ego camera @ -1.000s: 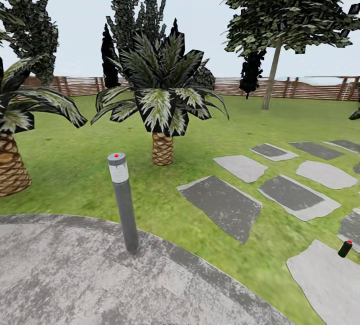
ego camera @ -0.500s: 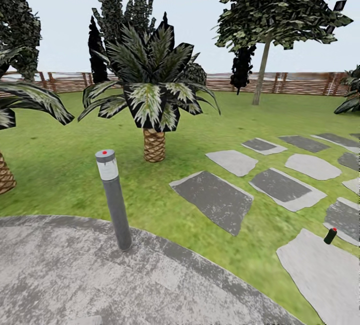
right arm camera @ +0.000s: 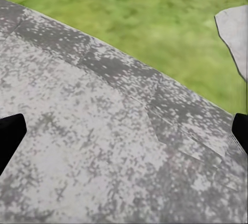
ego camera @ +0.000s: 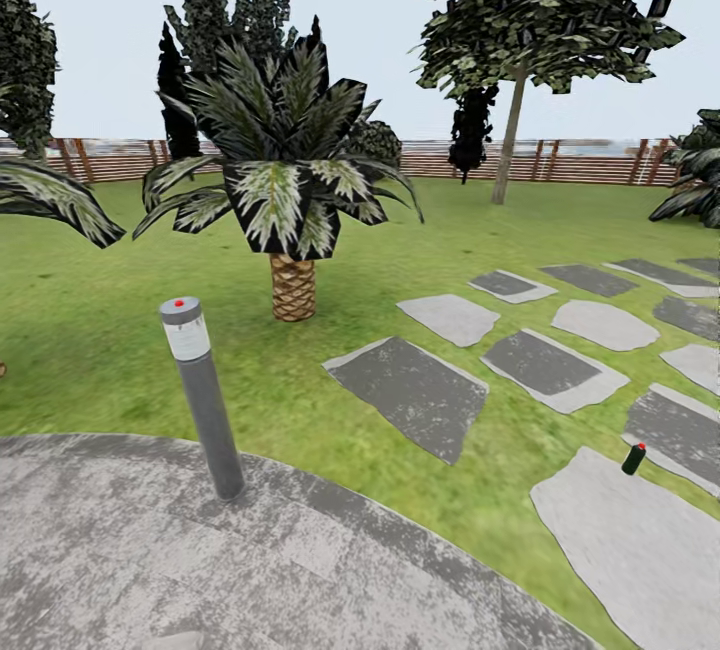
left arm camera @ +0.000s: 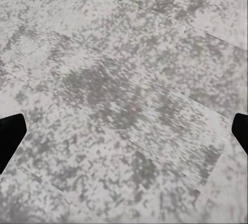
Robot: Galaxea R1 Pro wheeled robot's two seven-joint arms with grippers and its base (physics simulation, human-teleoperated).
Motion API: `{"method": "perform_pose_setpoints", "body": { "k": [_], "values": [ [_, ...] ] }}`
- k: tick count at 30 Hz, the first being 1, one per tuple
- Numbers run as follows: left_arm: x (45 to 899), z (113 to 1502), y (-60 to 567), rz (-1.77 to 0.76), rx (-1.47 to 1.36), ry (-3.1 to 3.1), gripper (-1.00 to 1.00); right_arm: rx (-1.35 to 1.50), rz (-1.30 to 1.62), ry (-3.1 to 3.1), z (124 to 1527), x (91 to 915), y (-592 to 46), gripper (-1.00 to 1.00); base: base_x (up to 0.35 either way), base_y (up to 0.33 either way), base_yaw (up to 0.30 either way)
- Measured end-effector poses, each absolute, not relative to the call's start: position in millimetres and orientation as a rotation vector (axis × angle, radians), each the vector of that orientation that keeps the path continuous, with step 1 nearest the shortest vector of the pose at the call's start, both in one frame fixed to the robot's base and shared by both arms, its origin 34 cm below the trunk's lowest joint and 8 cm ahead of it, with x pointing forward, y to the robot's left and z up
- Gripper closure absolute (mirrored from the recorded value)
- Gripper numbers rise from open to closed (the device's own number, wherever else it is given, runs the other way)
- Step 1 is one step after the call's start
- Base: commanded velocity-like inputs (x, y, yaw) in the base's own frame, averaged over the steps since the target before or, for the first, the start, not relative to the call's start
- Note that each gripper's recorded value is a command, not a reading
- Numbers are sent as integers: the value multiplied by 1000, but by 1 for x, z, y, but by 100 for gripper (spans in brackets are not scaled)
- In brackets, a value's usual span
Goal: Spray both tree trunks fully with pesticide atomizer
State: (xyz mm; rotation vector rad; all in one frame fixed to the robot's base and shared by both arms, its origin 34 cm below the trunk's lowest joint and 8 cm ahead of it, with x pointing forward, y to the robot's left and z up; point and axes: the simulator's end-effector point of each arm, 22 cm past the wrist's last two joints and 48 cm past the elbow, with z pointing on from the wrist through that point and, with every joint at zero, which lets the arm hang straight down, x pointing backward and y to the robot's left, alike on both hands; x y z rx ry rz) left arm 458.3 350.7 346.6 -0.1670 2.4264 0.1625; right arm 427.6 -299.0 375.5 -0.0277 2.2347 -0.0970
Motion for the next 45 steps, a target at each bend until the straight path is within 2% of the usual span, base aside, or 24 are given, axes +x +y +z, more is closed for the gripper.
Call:
{"method": "perform_pose_setpoints", "body": {
  "k": [17, 45],
  "values": [
    [458, 347, 351, 163, -168, 2426, -100, -16, -108, 2230, 377, 429, -304, -100, 0, -273, -15],
    [458, 347, 352, 165, -170, 2427, -100, -15, -108, 2233, 376, 428, -305, -100, 0, -273, -277]
  ]
}}
